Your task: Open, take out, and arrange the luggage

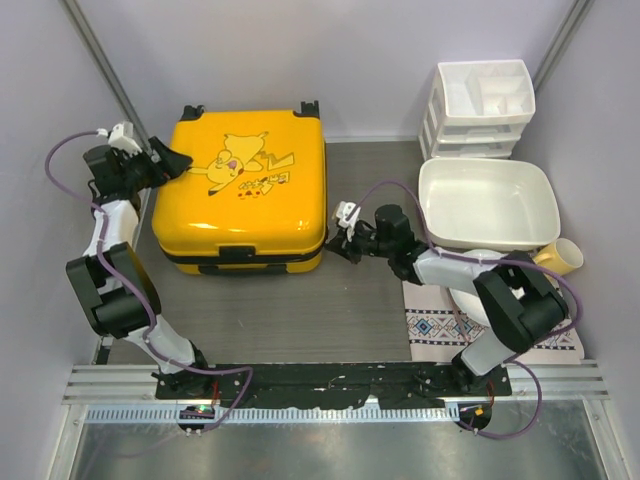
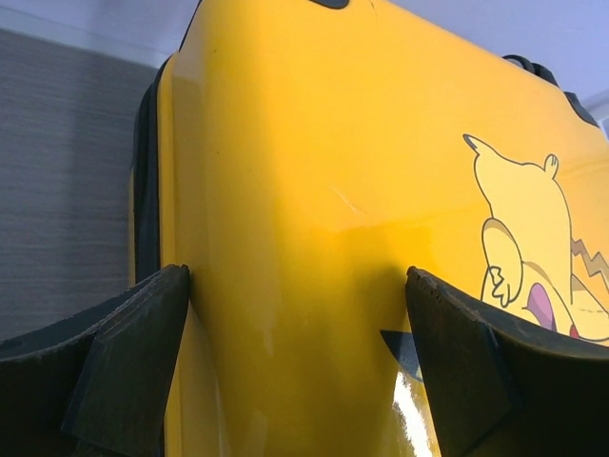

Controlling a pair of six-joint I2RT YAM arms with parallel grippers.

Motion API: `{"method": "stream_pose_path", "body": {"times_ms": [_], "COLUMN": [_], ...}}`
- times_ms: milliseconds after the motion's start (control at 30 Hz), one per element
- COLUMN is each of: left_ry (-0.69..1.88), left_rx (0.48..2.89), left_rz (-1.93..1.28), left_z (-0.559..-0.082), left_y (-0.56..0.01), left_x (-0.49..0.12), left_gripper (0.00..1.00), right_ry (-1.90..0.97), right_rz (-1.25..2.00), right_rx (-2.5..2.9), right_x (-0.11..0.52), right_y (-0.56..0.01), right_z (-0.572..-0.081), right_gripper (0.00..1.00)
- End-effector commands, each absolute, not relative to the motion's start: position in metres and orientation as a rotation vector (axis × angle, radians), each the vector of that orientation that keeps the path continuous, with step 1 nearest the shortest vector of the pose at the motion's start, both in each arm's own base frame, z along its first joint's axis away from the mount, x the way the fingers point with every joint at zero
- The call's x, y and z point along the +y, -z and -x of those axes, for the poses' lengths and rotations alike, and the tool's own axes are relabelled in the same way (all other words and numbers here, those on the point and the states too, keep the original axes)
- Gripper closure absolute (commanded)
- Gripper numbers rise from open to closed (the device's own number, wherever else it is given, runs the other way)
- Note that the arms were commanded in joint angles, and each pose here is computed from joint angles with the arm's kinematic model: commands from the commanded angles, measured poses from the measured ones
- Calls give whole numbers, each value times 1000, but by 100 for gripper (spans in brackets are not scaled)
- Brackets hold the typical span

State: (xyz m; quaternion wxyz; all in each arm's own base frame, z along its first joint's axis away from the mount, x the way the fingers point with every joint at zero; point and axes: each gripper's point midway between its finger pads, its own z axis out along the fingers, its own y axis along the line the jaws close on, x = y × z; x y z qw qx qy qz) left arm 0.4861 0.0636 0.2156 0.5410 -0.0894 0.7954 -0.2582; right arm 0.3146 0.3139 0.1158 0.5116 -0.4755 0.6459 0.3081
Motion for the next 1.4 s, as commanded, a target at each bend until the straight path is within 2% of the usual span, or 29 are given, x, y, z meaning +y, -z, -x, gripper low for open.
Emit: {"method": "stream_pose_path", "body": {"times_ms": [0, 133, 333, 433, 667, 833, 900, 1033, 1167, 1233, 1367], "left_ry": [990, 976, 1039, 1072, 1158, 1195, 1228, 1240, 1226, 1234, 1226], "left_rx": [2319, 2308, 2330, 2320, 2306, 2273, 2221, 2152, 2086, 2076, 2073], "left_rz": [543, 574, 642, 634, 621, 678, 746, 802, 784, 797, 843], "left_z": [-392, -376, -349, -337, -319, -322, -323, -318, -315, -308, -298], "left_y": [-105, -107, -92, -95, -110, -113, -117, -122, -130, -130, -124], "left_x": [16, 17, 0, -11, -39, -61, -64, -65, -72, -79, -88], "left_gripper": [9, 8, 9, 9, 9, 7, 6, 4, 1, 1, 1], "right_ry": [-788, -848, -890, -828, -677, -572, -522, -595, -698, -725, -764], "right_rz": [1212, 1203, 1121, 944, 569, 521, 553, 734, 911, 967, 912], "right_rx": [1567, 1629, 1667, 1778, 1759, 1672, 1685, 1722, 1774, 1742, 1737], "right_x": [300, 300, 337, 337, 278, 245, 228, 232, 250, 266, 285], "right_y": [-131, -126, -127, -132, -181, -217, -208, -181, -135, -132, -143], "right_z": [-283, -259, -239, -268, -367, -438, -448, -398, -322, -302, -310], "right_gripper": [99, 99, 99, 99, 99, 99, 99, 99, 99, 99, 99]}}
